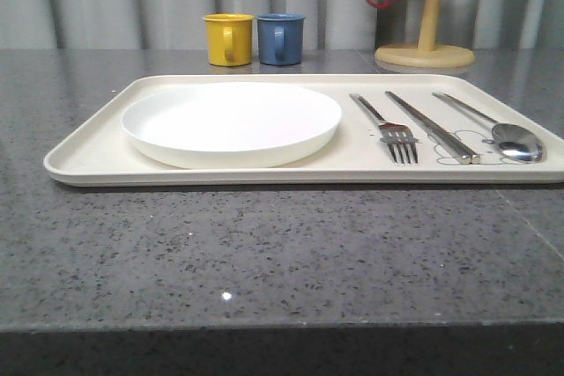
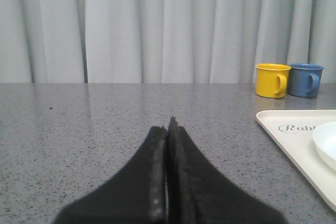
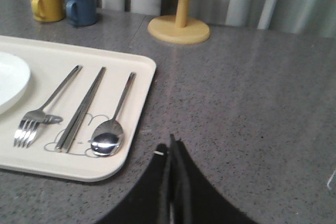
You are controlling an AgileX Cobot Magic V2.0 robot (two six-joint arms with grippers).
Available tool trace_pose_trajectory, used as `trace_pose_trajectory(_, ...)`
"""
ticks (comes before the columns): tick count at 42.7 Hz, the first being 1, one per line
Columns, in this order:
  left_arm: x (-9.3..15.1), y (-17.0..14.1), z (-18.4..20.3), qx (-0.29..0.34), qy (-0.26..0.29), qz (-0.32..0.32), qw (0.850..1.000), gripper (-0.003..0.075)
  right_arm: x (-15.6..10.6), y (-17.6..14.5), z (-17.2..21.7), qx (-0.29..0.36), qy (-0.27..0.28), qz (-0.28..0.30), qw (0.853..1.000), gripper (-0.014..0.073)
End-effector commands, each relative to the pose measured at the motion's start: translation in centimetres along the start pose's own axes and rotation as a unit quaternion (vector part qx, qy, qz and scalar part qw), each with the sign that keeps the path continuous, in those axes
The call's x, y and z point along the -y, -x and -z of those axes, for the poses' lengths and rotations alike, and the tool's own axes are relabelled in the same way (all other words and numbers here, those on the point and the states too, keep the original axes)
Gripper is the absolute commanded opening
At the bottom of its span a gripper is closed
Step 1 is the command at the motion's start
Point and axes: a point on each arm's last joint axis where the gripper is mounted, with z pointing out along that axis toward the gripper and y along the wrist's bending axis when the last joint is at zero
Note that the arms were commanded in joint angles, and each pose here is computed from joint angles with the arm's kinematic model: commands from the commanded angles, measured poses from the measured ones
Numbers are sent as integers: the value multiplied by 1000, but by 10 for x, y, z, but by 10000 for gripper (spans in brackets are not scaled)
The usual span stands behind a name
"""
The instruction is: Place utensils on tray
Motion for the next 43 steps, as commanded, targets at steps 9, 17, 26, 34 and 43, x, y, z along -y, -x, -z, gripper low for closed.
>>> trace_pose_trajectory(9, 0, 8, 2, 50, 1, 8, 999, -20, 4, -46, -5, 152, -49, 0, 987, -67)
trace_pose_trajectory(17, 0, 8, 2, 50, 1, 8, 999, -20, 4, -57, -6, 169, -56, 1, 984, -67)
trace_pose_trajectory(26, 0, 8, 2, 50, 1, 8, 999, -20, 4, -57, -6, 169, -56, 1, 984, -67)
trace_pose_trajectory(34, 0, 8, 2, 50, 1, 8, 999, -20, 4, -57, -6, 169, -56, 1, 984, -67)
trace_pose_trajectory(43, 0, 8, 2, 50, 1, 8, 999, -20, 4, -57, -6, 171, -53, -29, 983, -67)
